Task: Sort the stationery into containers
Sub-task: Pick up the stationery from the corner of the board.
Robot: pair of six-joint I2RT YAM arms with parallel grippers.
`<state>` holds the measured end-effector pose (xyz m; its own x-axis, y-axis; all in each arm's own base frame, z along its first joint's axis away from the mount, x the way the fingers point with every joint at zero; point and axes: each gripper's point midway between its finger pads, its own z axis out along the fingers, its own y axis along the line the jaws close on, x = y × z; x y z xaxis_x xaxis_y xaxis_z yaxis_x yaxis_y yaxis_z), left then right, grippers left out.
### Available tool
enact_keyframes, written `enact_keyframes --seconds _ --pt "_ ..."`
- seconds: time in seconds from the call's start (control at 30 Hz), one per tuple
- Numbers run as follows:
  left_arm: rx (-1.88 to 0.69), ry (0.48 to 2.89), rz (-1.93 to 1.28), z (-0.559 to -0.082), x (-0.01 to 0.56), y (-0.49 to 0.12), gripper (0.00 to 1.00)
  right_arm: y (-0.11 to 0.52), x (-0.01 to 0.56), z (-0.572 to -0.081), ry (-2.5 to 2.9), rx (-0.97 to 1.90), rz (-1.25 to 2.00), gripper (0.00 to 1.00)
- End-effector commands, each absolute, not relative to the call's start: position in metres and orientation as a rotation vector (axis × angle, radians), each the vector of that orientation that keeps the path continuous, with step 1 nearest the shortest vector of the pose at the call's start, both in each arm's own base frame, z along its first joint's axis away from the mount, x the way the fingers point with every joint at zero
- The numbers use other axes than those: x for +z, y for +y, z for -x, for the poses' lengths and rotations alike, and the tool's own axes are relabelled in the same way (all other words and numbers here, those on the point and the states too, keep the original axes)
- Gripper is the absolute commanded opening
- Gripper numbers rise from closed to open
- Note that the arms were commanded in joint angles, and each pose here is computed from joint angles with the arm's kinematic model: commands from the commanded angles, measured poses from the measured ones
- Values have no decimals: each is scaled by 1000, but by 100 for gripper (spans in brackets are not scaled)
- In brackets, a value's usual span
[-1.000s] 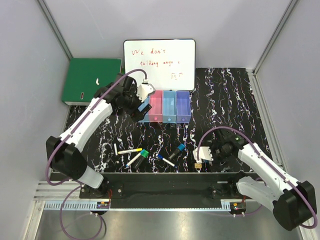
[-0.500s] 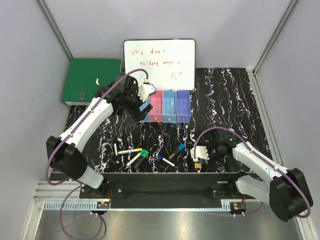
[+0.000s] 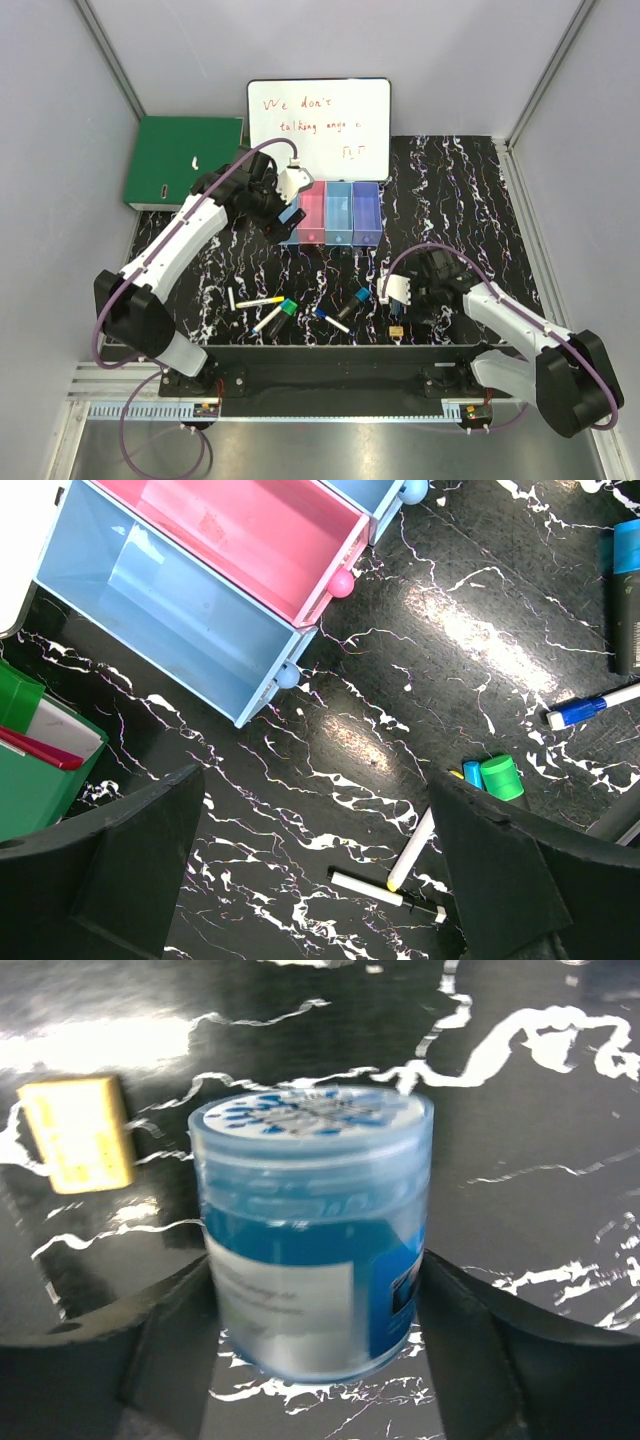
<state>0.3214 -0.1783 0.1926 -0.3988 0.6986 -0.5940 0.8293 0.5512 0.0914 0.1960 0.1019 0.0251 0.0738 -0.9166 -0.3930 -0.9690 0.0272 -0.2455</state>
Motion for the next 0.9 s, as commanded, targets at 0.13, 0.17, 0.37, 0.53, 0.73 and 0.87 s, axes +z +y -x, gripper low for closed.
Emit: enact_keyframes --seconds 0.13,0.17,0.37,0.53,0.73,0.87 --pt "-322 2153 -1241 -324 201 -187 99 107 34 -225 1898 77 1714 48" --pt "-331 2154 -1248 -323 199 -188 99 108 34 -227 1894 72 1706 42" --pt "-369 2169 -1290 -322 180 -192 99 109 38 -234 1876 43 1666 22" --pt "-502 2172 -1275 -320 172 -210 99 112 63 -256 1801 -40 1533 16" --pt "-860 2180 -1190 -318 179 -257 99 115 113 -274 1643 -129 1367 16" --pt "-1014 2177 -1125 -331 189 -282 99 113 149 -280 1550 -192 1314 16"
